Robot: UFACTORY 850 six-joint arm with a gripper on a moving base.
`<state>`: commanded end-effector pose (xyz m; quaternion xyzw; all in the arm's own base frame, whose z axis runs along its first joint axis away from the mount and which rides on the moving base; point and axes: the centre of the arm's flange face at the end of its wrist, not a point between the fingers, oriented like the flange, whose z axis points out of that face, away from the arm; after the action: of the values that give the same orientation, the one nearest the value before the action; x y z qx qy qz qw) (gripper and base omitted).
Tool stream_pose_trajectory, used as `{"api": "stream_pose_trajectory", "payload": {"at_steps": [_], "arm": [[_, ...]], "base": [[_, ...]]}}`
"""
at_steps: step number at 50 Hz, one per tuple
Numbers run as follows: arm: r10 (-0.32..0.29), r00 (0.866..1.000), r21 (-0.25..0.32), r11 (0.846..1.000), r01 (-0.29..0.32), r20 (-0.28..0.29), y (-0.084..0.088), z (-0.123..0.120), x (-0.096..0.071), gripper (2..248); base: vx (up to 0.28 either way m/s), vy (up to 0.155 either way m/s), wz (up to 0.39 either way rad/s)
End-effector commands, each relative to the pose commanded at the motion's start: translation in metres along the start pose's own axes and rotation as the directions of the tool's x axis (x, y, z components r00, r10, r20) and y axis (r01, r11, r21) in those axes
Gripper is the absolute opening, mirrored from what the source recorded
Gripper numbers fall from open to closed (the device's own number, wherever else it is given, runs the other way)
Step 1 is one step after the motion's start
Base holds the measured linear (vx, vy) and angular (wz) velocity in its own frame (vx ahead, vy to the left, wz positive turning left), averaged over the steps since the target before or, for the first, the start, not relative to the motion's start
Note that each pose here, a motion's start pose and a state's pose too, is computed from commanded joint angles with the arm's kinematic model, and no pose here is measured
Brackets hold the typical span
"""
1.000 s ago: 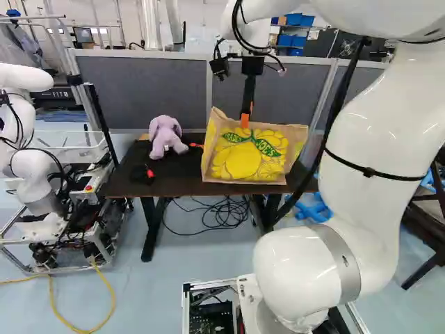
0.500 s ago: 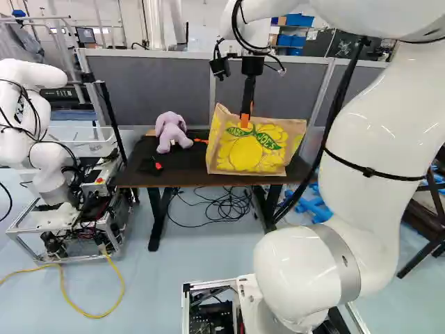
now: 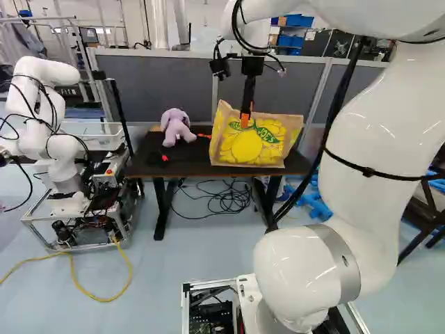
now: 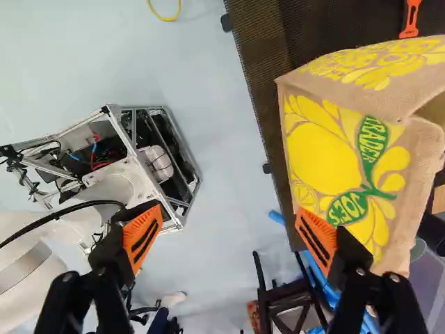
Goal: Pick up the bag on the ground and place it on the table
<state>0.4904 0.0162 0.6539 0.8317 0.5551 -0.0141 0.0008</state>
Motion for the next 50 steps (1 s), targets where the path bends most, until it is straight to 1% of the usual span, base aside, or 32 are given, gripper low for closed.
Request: {"api": "stream_pose_trajectory", "payload": {"at_steps": [32,50], "arm": [[0.0,1.0,0.0,1.0,0.0,0.0,0.0,0.0,0.0,247],[0.0,1.0,0.0,1.0,0.0,0.0,0.0,0.0,0.0,247]], "base": [[-0.159,0.036,0.005],[-0.152,0.006,0.02]]}}
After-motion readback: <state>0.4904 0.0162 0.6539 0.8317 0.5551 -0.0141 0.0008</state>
